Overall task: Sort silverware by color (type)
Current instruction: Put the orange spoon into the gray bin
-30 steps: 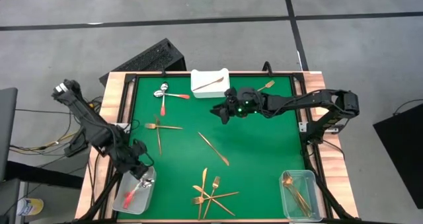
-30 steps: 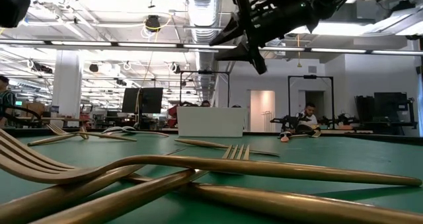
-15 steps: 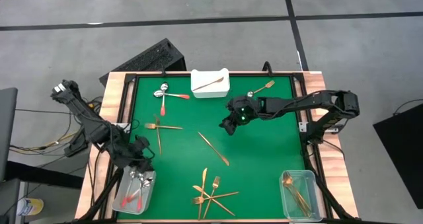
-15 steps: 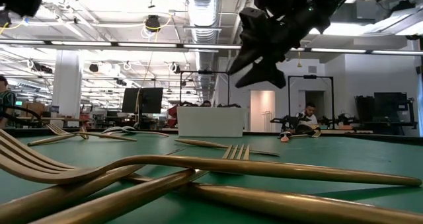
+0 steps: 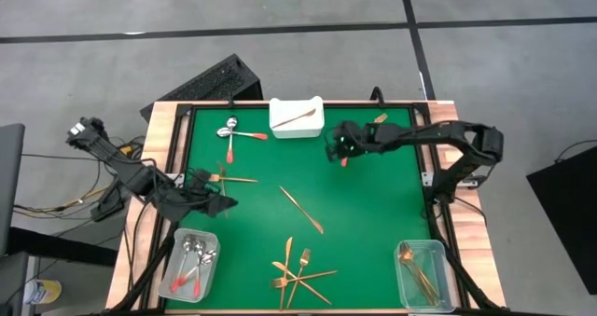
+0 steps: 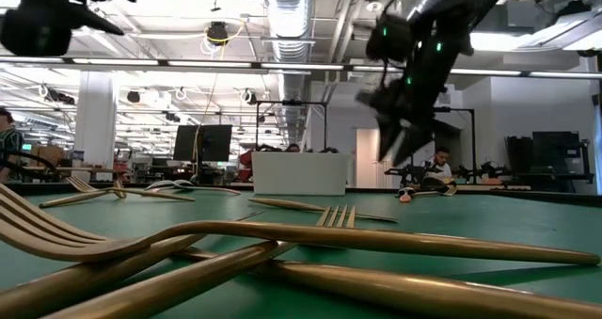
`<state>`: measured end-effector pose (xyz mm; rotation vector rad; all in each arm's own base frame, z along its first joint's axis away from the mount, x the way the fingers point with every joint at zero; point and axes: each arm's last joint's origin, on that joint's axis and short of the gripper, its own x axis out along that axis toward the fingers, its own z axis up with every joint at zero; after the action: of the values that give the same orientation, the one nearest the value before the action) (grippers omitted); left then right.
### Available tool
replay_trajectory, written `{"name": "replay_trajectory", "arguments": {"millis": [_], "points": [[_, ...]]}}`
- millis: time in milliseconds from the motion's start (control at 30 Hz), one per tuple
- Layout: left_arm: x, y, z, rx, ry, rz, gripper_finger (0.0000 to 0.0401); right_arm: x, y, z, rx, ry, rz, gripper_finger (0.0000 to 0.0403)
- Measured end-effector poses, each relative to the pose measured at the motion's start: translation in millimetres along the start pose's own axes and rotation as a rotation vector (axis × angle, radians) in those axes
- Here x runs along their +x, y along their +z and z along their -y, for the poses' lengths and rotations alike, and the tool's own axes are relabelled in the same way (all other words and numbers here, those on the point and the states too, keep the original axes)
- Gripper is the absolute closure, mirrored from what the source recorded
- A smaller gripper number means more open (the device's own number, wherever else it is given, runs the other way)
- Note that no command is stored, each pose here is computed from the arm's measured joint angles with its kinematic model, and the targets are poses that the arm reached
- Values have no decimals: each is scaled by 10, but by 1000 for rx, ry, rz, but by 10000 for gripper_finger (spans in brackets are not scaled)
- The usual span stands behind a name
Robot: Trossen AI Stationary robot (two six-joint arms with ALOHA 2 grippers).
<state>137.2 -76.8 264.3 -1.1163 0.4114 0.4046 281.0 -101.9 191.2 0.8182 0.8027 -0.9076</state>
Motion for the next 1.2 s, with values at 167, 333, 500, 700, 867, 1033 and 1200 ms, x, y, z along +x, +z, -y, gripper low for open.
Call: {"name": "replay_trajectory", "arguments": {"millis": [167,333,500,700,867,1033,1200], "points": [[55,27,31,36,-3,49,246,93,194,307,91,-174,32,272],[101,52,27,65,19,74,246,188,354,495,137,-197,21,295],[116,79,24,96,28,87,246,329,326,559,142,-210,-59,294],[132,109,17,126,40,95,246,526,263,519,134,-207,-92,293],[140,122,11,140,47,93,246,595,259,508,162,-203,-82,293],[141,122,7,149,51,89,246,458,249,492,187,-193,-86,293],[149,145,-28,164,87,100,246,303,321,445,219,-130,-24,293]]}}
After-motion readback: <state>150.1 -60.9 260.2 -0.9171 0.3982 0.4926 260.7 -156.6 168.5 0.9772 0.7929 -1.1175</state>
